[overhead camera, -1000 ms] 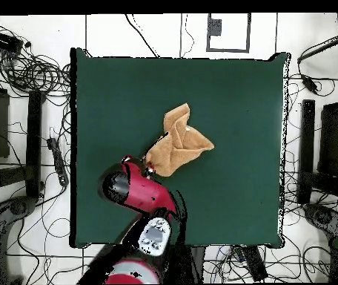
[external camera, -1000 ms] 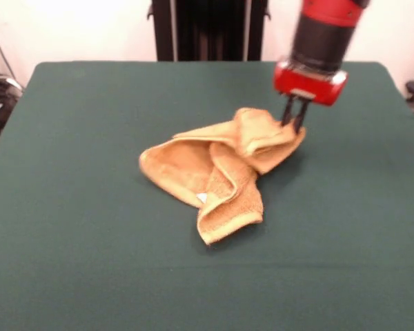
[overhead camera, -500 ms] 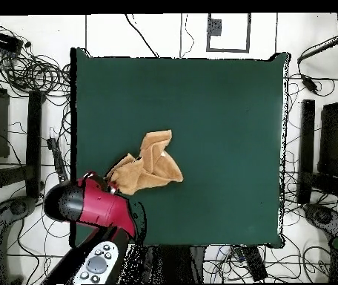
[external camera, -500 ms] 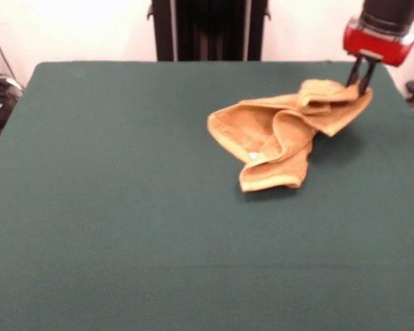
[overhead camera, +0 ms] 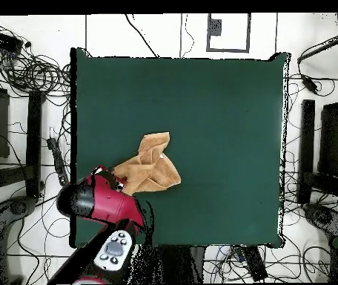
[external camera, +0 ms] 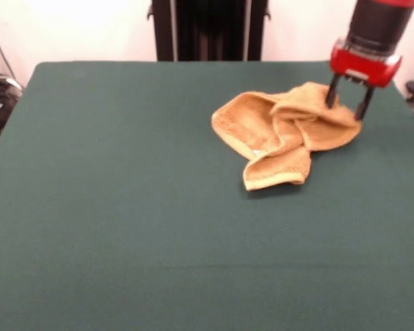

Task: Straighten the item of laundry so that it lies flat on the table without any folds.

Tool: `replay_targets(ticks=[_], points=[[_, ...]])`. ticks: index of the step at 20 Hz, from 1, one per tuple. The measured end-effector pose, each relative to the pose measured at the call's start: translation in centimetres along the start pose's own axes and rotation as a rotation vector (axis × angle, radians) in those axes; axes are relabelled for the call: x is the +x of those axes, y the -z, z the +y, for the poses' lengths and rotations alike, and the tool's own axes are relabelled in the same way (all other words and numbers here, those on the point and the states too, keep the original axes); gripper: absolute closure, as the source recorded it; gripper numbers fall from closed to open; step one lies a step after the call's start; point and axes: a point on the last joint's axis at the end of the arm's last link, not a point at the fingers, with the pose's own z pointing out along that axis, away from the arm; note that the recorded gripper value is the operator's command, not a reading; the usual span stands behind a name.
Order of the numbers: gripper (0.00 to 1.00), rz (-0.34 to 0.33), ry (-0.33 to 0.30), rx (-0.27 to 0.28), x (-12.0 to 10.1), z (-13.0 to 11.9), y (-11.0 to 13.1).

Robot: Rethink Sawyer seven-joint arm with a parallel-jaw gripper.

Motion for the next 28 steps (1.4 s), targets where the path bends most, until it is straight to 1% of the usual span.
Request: replay_targets(ticks=[2,4,6,8,10,14,15,16,20,21,25,27,28], points=[[0.00,-0.051,0.004,-0.012,-1.0,-0.7,-1.5],[0.00,-0.072,0.004,-0.017,-1.4,-1.1,-2.2],[0.00,-0.082,0.005,-0.019,-1.5,-1.1,-2.4],[0.00,-0.084,0.018,-0.011,-1.1,-1.1,-2.0],[0.00,-0.075,0.030,0.001,-0.7,-1.1,-1.5],[0.00,-0.009,0.059,0.055,-0.6,-1.5,0.4],[0.00,0.025,0.062,0.076,-0.9,-1.7,1.1],[0.00,0.060,0.061,0.099,-1.4,-1.9,1.9],[0.00,0.106,0.060,0.135,-3.1,-2.2,3.2],[0.00,0.115,0.063,0.145,-3.9,-2.2,3.6],[0.00,0.117,0.066,0.148,-6.4,-2.0,4.5],[0.00,0.105,0.059,0.133,-8.3,-1.8,5.3],[0.00,0.099,0.056,0.128,-8.8,-1.7,5.5]])
